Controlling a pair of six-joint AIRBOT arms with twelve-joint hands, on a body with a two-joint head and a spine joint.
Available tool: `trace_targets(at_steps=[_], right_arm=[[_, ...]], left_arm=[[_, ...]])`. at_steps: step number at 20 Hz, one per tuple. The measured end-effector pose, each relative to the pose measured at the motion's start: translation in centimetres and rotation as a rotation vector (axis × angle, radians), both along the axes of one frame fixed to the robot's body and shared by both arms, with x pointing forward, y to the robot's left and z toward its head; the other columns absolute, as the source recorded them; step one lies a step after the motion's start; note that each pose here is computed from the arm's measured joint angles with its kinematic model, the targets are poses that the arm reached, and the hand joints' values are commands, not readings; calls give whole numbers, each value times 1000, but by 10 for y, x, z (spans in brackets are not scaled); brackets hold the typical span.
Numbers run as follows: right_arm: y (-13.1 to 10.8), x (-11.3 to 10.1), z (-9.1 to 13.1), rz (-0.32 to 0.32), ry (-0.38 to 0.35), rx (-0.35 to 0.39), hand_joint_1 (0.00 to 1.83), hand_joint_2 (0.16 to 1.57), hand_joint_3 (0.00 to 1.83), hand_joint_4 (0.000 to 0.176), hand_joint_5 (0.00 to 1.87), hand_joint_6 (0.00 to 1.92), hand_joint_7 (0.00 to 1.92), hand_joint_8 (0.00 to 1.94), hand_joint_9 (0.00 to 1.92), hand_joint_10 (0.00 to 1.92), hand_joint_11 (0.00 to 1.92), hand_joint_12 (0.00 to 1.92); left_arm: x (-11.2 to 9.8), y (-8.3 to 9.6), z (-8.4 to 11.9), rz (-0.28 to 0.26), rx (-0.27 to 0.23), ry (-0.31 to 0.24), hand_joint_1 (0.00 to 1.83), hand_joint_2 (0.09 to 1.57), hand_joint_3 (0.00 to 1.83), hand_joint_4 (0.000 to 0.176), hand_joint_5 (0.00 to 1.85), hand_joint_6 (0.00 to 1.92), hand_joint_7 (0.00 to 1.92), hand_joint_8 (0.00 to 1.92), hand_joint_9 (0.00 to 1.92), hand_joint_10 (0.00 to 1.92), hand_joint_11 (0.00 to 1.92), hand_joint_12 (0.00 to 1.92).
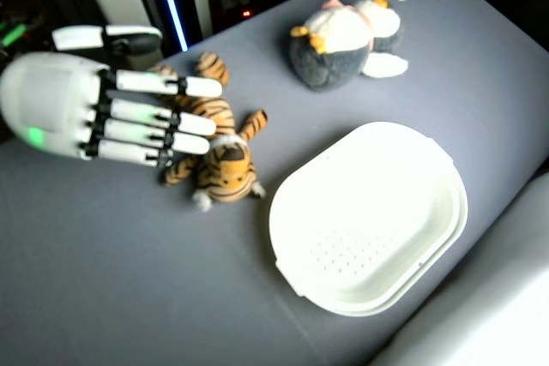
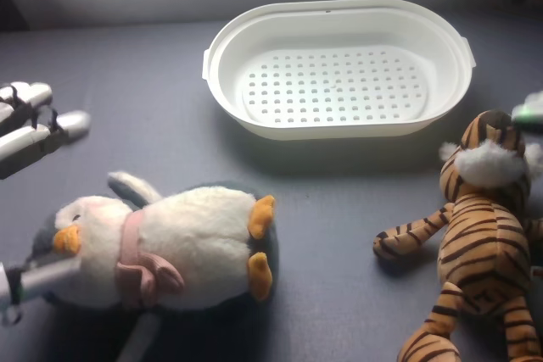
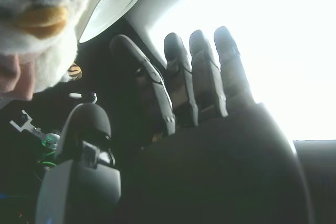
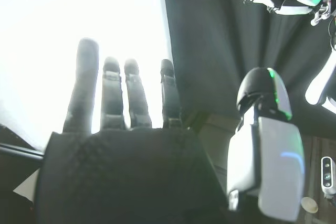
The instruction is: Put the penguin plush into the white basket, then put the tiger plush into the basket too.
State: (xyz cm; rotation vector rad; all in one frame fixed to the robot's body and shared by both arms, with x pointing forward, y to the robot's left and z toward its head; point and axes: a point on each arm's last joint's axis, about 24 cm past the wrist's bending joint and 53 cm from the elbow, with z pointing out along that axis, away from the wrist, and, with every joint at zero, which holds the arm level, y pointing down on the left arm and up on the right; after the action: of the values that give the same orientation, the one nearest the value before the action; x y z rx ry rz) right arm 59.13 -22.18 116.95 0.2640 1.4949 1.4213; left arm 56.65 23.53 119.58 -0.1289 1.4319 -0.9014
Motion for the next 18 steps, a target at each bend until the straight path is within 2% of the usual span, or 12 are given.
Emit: trace_targets(at_steps=[2,3,4,7,9,12,13,14,15,16,17,18], right_arm=[[1,1,-6,-2,16,1,734,1123,1,79,465,1,409,0,389,0,207,504],[1,1,-7,1,17,-1,730,1123,1,83,467,2,417,3,399,4,216,506],[1,1,-7,0,19,-1,728,1122,1,89,462,0,417,3,401,5,220,506],[-1,3,-7,-3,15,-4,747,1125,1,70,466,2,419,3,398,2,210,498],[-1,4,-9,-5,21,-4,709,1126,1,85,462,0,421,2,402,2,212,491],[0,3,-10,0,28,-3,680,1145,7,83,458,0,426,2,407,3,196,478],[0,4,-10,0,28,-3,679,1151,9,89,453,0,426,2,410,4,192,475],[0,4,-10,-1,30,-1,678,1155,9,90,452,0,427,2,411,4,197,475],[0,4,-11,-2,31,-1,683,1160,0,82,458,0,434,0,421,0,233,443],[0,4,-11,-1,34,1,703,1159,0,75,462,1,430,0,413,0,227,427],[0,4,-11,-1,35,0,731,1157,0,65,472,4,434,2,412,0,221,418],[0,4,-11,1,35,1,707,1160,0,66,475,0,432,0,408,0,244,363]], left_arm=[[1,0,-5,2,2,18,746,898,3,134,214,2,88,2,68,3,0,407],[1,-1,-8,-3,8,26,755,850,0,164,156,2,37,6,20,6,0,245],[0,-4,-11,-15,20,38,746,777,0,174,101,0,7,0,27,6,0,176],[6,-12,-25,-57,87,82,786,656,0,176,27,0,0,0,34,2,0,134],[15,-19,-31,-64,140,93,739,647,0,176,30,0,4,0,115,4,0,557],[29,-38,-46,-84,226,105,809,696,2,176,154,6,156,8,292,16,0,925],[31,-43,-53,-92,231,122,872,755,7,151,290,12,316,16,434,35,93,998],[33,-49,-67,-105,241,156,950,797,5,81,452,12,533,22,619,58,258,1037],[34,-52,-73,-109,243,176,1125,919,9,0,832,31,1006,123,983,220,578,1113],[34,-54,-72,-112,234,174,1256,1029,5,0,1199,107,1068,885,1114,708,852,1323],[36,-55,-65,-110,221,153,1276,1070,5,0,1278,107,1004,1167,1073,1115,942,1490],[38,-53,-58,-106,220,136,1218,1040,0,0,1214,487,917,1435,1038,1646,1055,1824]])
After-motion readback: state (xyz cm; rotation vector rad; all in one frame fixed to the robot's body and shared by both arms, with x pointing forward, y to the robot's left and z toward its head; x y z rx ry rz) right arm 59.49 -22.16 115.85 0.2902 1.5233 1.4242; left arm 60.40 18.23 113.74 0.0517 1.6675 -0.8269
